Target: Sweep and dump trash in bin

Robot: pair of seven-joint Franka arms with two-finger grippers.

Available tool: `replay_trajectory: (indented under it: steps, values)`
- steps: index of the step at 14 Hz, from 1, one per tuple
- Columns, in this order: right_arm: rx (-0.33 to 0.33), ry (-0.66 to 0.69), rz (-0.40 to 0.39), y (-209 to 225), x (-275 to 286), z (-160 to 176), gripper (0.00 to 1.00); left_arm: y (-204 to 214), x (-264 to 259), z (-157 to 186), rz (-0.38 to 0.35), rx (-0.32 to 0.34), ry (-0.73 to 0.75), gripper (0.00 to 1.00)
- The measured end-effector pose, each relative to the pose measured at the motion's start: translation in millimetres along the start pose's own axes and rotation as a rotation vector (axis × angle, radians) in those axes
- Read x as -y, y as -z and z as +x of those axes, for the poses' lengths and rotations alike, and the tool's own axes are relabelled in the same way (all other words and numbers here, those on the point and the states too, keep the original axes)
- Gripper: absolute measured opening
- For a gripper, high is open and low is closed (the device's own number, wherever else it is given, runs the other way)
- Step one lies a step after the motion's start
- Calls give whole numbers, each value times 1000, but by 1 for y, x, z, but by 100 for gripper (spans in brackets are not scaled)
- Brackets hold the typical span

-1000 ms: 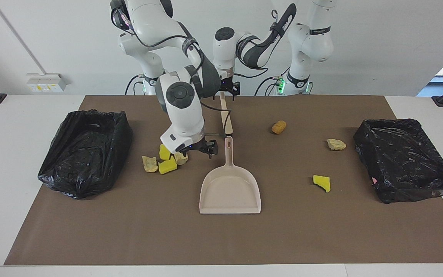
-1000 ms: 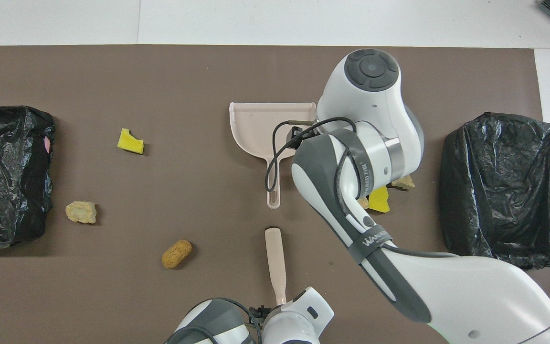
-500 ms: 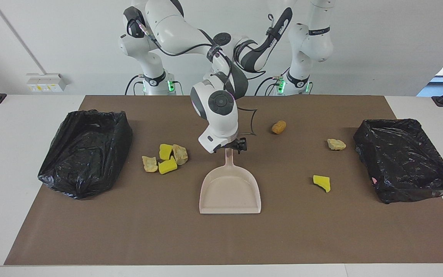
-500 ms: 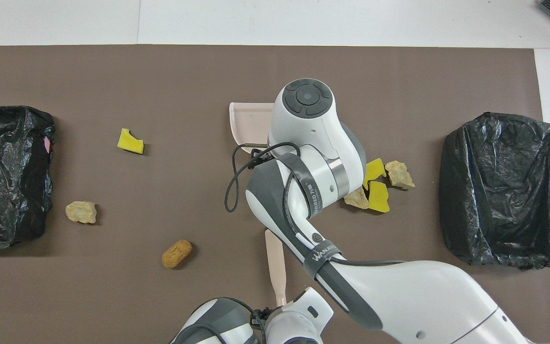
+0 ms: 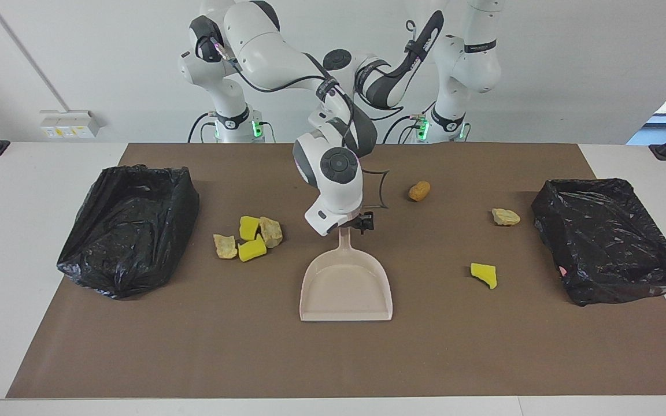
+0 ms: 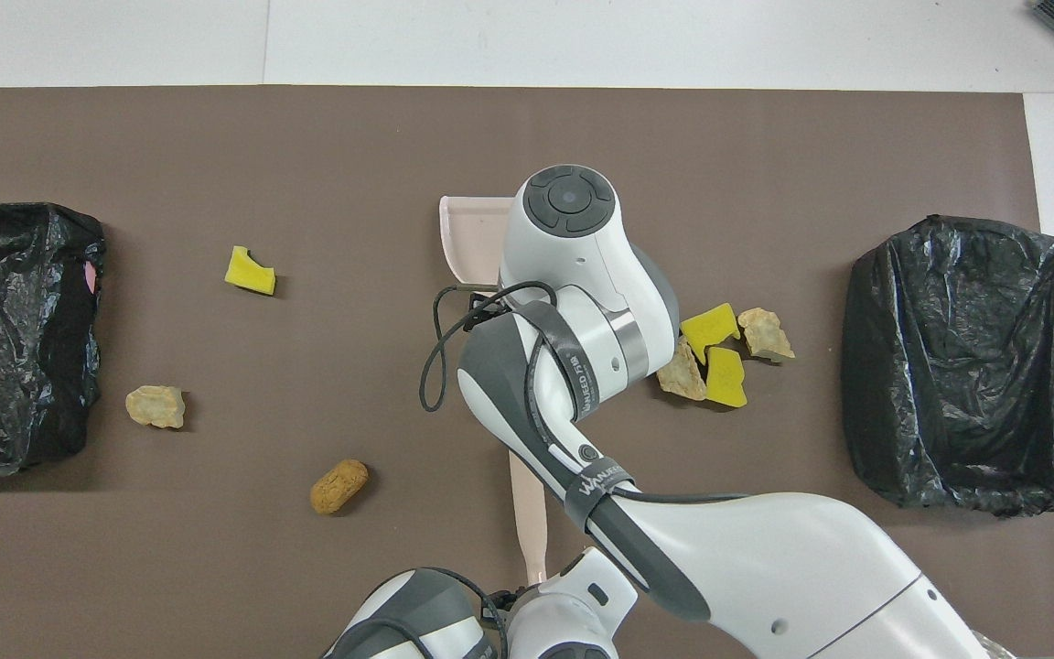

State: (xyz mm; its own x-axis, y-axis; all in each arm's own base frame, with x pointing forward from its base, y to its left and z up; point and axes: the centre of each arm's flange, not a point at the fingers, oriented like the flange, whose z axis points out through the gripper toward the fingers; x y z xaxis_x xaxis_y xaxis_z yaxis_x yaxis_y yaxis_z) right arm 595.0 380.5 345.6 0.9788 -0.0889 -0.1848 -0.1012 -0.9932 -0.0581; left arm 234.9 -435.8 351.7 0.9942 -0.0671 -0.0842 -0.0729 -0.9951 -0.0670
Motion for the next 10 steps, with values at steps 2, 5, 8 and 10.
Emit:
replay_trajectory:
  steps: [2,5,8,10]
  values:
    - [0,1,0,0,0,0,63,11,26,-2,100,76,26,26]
    - [2,-2,0,3,-1,1,32,28,71,2,194,163,87,26]
    - [-2,-7,3,8,-4,3,32,8,106,4,226,205,140,26]
    - [-23,36,18,24,-6,4,32,-4,132,13,235,231,196,26]
